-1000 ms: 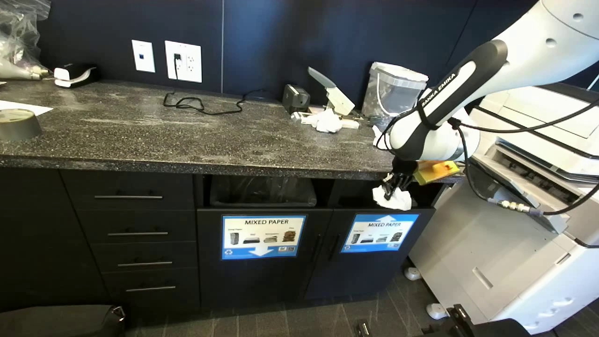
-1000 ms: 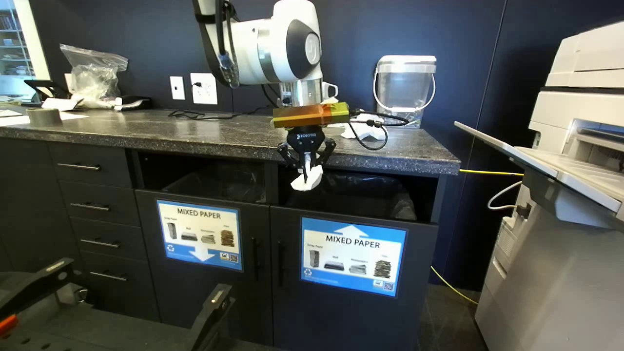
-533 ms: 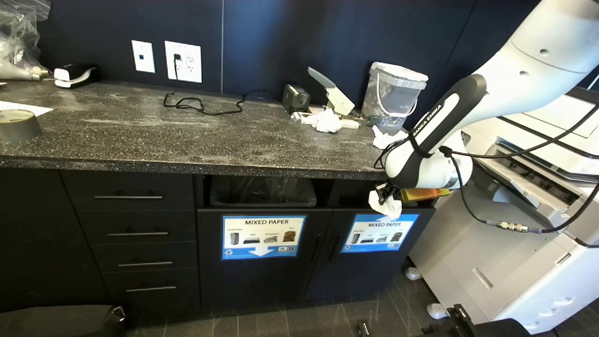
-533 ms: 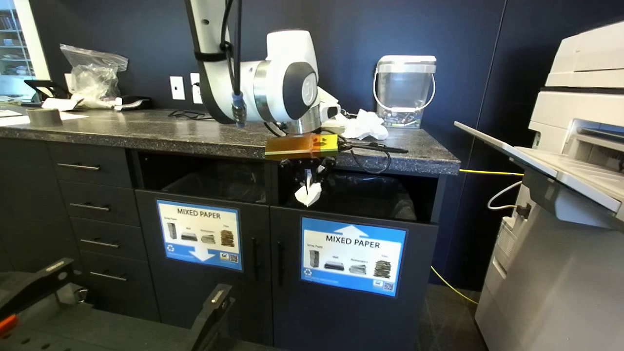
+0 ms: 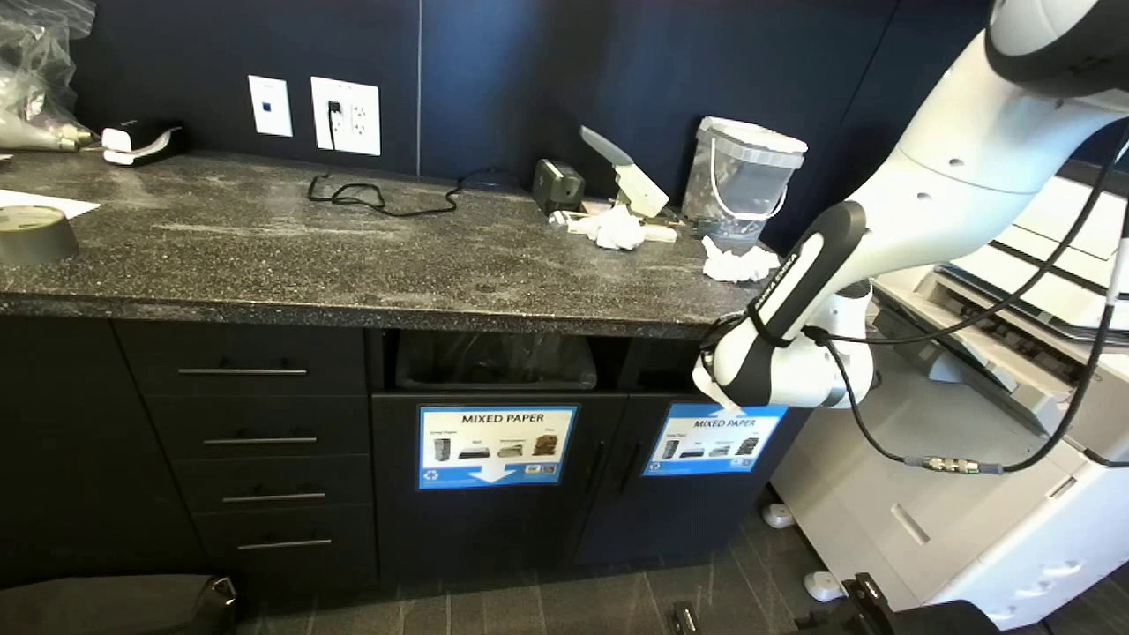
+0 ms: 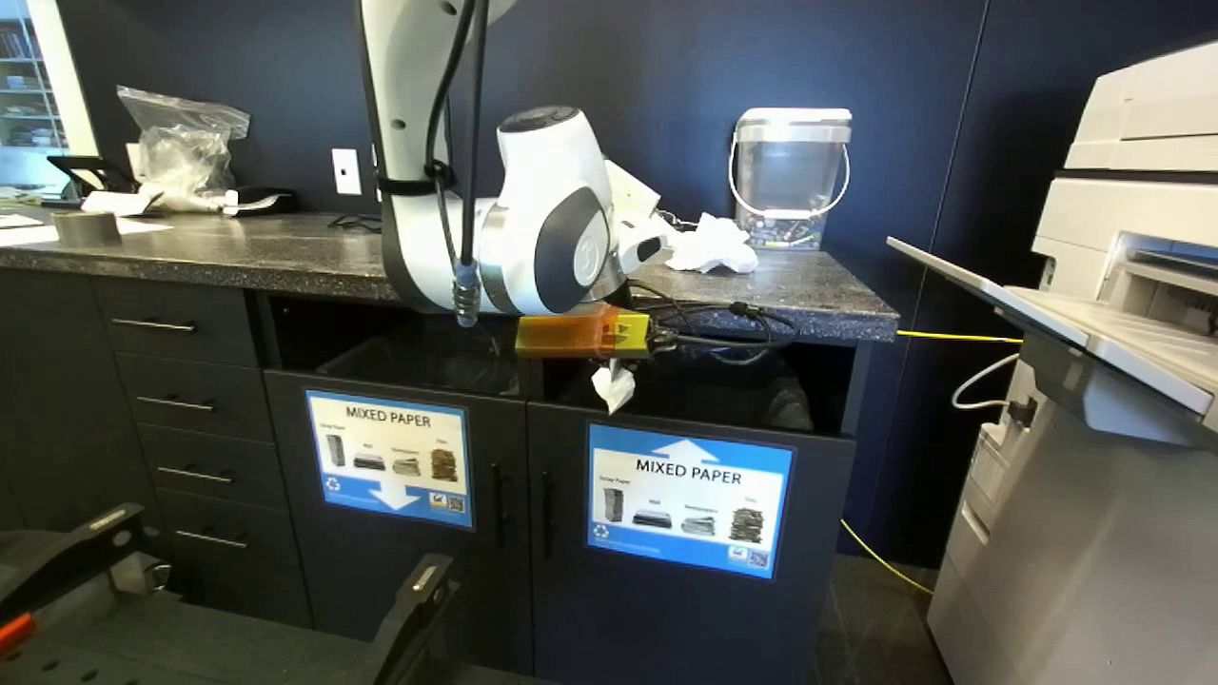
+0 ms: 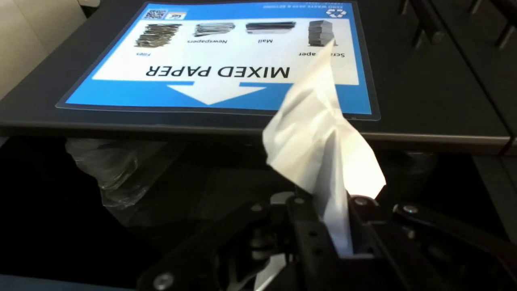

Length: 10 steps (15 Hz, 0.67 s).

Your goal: Put the white pieces of paper in the right bin

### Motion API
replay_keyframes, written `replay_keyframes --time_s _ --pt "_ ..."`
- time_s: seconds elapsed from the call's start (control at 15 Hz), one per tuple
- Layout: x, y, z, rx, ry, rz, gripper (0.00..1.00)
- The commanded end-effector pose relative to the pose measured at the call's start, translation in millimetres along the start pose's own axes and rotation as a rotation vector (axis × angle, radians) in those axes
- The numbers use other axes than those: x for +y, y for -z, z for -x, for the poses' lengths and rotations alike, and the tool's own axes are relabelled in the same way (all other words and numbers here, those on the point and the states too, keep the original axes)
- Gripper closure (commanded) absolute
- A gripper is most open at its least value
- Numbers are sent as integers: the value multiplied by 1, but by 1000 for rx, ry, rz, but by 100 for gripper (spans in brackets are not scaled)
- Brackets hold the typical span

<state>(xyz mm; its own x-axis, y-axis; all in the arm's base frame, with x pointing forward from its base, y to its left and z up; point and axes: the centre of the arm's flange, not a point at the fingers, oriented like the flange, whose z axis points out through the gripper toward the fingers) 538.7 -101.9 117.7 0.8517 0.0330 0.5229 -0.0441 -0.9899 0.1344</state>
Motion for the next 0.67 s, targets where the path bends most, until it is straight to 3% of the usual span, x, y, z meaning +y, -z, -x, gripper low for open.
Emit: replay_keyframes --time_s 0.0,0.07,0.2,0.6 --pt "-15 -23 13 83 -52 22 85" --pt "-4 -27 9 97 -75 17 85" --pt "-16 -41 16 135 -79 27 85" --pt "-17 -78 -3 218 -101 37 85"
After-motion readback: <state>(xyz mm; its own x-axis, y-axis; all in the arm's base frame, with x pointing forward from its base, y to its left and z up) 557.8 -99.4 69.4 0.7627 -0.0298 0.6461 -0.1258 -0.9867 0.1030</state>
